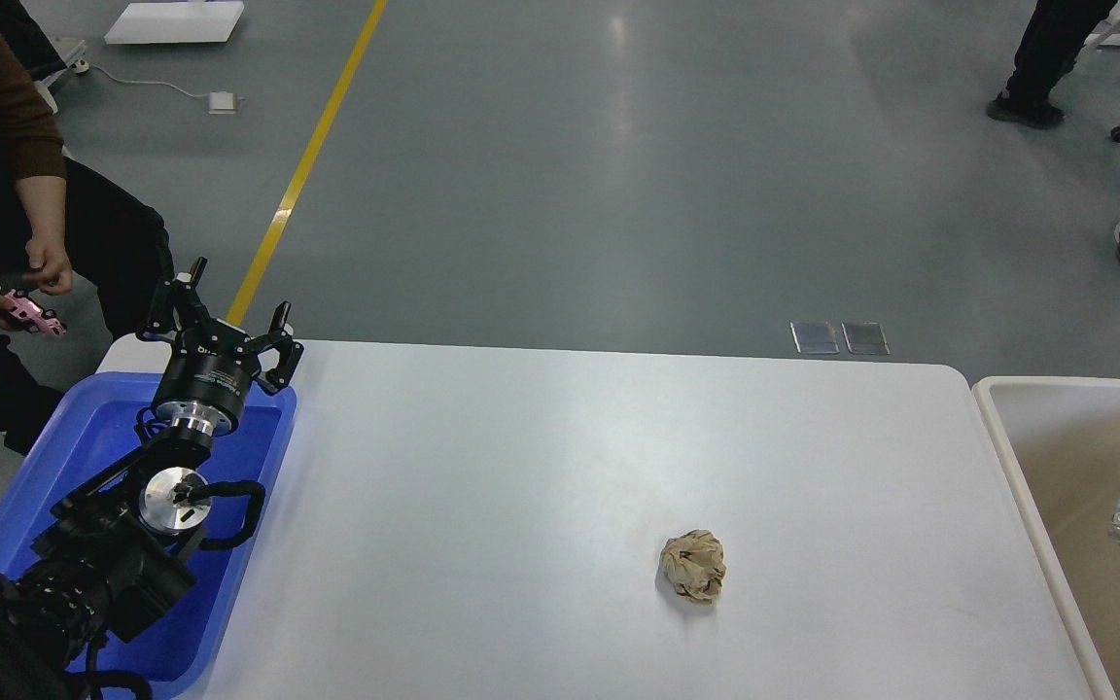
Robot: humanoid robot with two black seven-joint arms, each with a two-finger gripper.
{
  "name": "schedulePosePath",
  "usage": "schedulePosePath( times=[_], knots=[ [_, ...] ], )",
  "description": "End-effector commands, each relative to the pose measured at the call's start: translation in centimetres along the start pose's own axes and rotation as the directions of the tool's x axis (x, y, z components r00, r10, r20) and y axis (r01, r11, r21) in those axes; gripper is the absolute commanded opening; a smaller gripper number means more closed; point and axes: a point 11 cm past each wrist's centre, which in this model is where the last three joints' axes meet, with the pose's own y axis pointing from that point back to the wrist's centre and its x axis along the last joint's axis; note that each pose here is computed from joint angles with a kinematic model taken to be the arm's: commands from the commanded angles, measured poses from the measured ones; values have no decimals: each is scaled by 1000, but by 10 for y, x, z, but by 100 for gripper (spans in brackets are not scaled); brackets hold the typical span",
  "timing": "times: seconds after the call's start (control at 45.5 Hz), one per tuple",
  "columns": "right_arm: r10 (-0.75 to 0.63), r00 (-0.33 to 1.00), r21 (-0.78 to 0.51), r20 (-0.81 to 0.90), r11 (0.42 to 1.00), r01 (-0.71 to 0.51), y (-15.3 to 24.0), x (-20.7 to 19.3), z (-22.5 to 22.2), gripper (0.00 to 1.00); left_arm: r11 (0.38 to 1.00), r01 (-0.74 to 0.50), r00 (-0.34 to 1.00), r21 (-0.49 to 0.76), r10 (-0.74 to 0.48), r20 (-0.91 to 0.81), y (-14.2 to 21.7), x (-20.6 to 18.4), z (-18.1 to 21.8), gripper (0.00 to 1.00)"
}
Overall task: Tidy desktop
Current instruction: 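Release the foil bag into the white bin with the right gripper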
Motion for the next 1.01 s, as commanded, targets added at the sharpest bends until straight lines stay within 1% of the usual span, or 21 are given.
schedulePosePath(
  times=[0.0,0.11,0.132,0.176,0.198,0.264,0.308,0.33,0.352,0.374,0.396,0.484,0.571,0.659,0.725,0.813,0.901,0.989],
  knots=[
    [-2,1000,0,-1,1000,2,-1,-5,0,0,1000,1,1000,1,-1,1,0,0,0,100],
    [12,1000,2,-3,1000,-12,-1,-3,-1,0,1000,1,1000,1,-1,1,0,0,0,100],
    [17,1000,1,-5,1000,-16,-1,-2,-1,11,1000,0,1000,0,0,0,0,0,0,100],
    [28,1000,2,-9,1000,-28,-1,0,0,40,1000,0,1000,0,0,0,0,0,0,100],
    [34,999,2,-11,999,-34,0,1,0,51,1000,0,1000,0,0,0,0,0,0,100],
    [39,999,1,-13,999,-39,0,3,0,59,1000,0,1000,0,0,0,0,0,0,100],
    [37,999,3,-13,999,-37,0,3,0,69,1000,0,1000,0,0,0,0,0,0,100],
    [39,999,4,-11,999,-39,0,3,-1,76,1000,0,1000,0,0,0,0,0,0,100],
    [43,999,6,-12,999,-43,0,4,-2,89,1000,0,1000,0,0,0,0,0,0,100],
    [45,999,10,-11,999,-45,-1,5,-4,96,1000,0,1000,0,0,0,0,0,0,100],
    [46,999,13,-8,999,-46,-1,5,-5,99,1000,1,1000,1,-1,1,0,0,0,100],
    [55,998,16,5,998,-55,-1,9,-6,99,1000,0,1000,0,0,0,0,0,0,100],
    [86,994,19,62,996,-87,2,25,-5,99,1000,0,1000,0,0,0,0,0,0,100],
    [160,969,58,186,983,-173,7,62,-19,99,1000,0,1000,0,0,0,0,0,0,100],
    [207,925,100,319,963,-250,13,94,-32,99,1000,0,1000,-1,0,-1,0,0,0,100],
    [203,869,175,452,935,-309,23,124,-54,99,1000,0,1000,0,0,0,0,0,0,100],
    [151,812,276,563,892,-357,36,148,-85,100,1000,0,1000,0,0,0,0,0,0,100],
    [79,722,362,687,824,-435,49,168,-119,100,1000,0,1000,0,0,0,0,0,0,100]
  ],
)
